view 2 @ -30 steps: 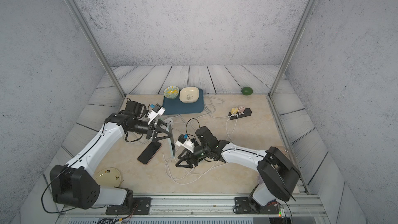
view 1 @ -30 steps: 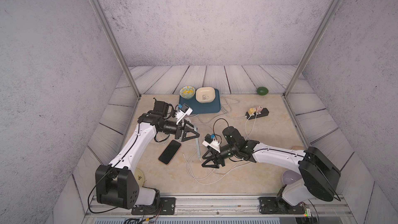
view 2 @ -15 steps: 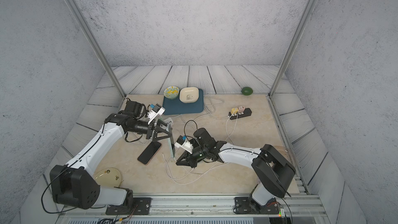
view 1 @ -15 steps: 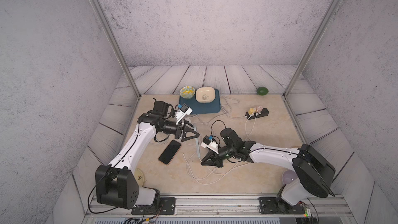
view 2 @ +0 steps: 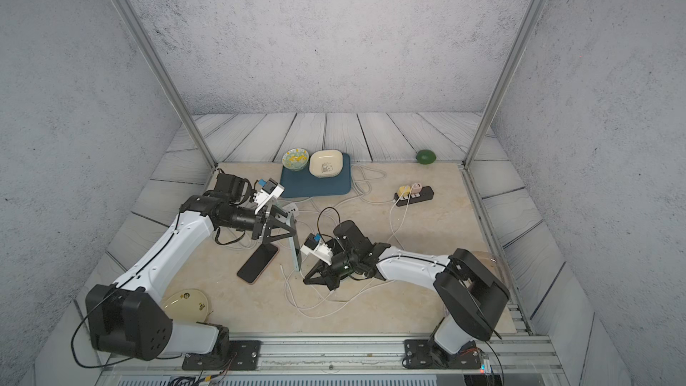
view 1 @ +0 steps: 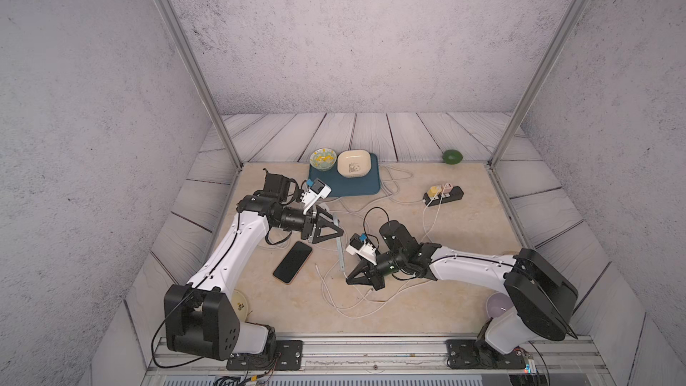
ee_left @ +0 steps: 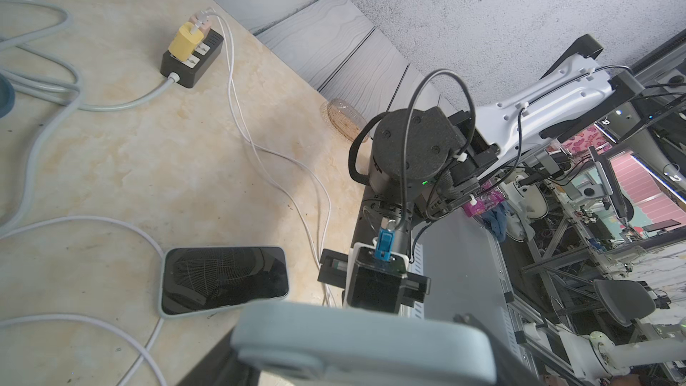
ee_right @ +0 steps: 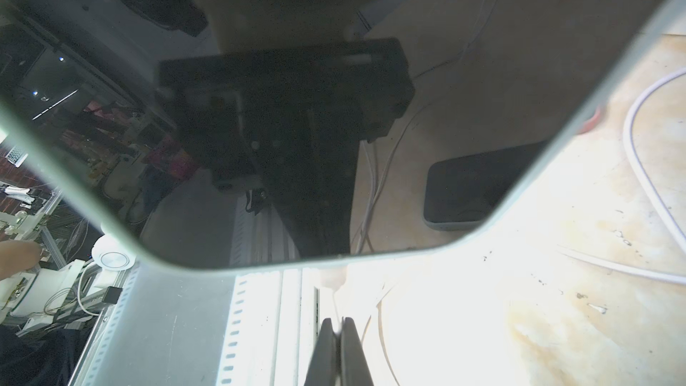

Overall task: Unplug the charging cable from the phone
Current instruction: Remove the charging cable from the phone.

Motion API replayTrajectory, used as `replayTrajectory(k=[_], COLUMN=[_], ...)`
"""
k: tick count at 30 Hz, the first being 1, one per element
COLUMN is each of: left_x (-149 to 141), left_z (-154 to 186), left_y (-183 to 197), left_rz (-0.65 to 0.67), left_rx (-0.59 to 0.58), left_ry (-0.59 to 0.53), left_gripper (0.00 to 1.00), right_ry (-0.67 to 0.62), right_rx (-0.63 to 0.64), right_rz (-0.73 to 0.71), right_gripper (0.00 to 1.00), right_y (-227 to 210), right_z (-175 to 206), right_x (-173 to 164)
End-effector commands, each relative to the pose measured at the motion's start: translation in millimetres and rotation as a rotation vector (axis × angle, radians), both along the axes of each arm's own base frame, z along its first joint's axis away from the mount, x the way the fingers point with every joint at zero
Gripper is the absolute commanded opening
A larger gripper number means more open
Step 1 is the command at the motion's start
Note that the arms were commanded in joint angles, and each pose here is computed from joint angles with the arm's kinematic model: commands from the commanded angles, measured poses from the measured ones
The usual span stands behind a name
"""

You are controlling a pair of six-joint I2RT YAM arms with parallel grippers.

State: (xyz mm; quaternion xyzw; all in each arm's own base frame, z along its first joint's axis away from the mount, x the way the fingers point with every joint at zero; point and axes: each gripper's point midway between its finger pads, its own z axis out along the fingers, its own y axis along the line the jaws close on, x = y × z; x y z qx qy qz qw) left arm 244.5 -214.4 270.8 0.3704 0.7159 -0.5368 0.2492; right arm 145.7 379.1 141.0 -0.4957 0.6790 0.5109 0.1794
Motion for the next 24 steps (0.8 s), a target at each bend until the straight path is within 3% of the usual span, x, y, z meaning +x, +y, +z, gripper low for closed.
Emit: replayTrajectory(k=[1,13,24], left_x=[-2,0,-7], left_z=[24,30,32], left_y=[1,5,7], left_rz=[-0.008,0.002,-0.014], left_rx=[-0.053,-0.074,-0.084], left_ry=[-0.036,-0.035,-0.049], left_gripper=[0.24,0.24,0.24], right_ry=[0.015,0.032,0.062], right_rx=[-0.039,-0.081,-0.258], right_rz=[0.022,0.029,-0.156], right_gripper=[0.00,0.00,0.07], right_y=[-4,-4,5], right_z=[-14,-22,-48], right_x=[-8,-9,29])
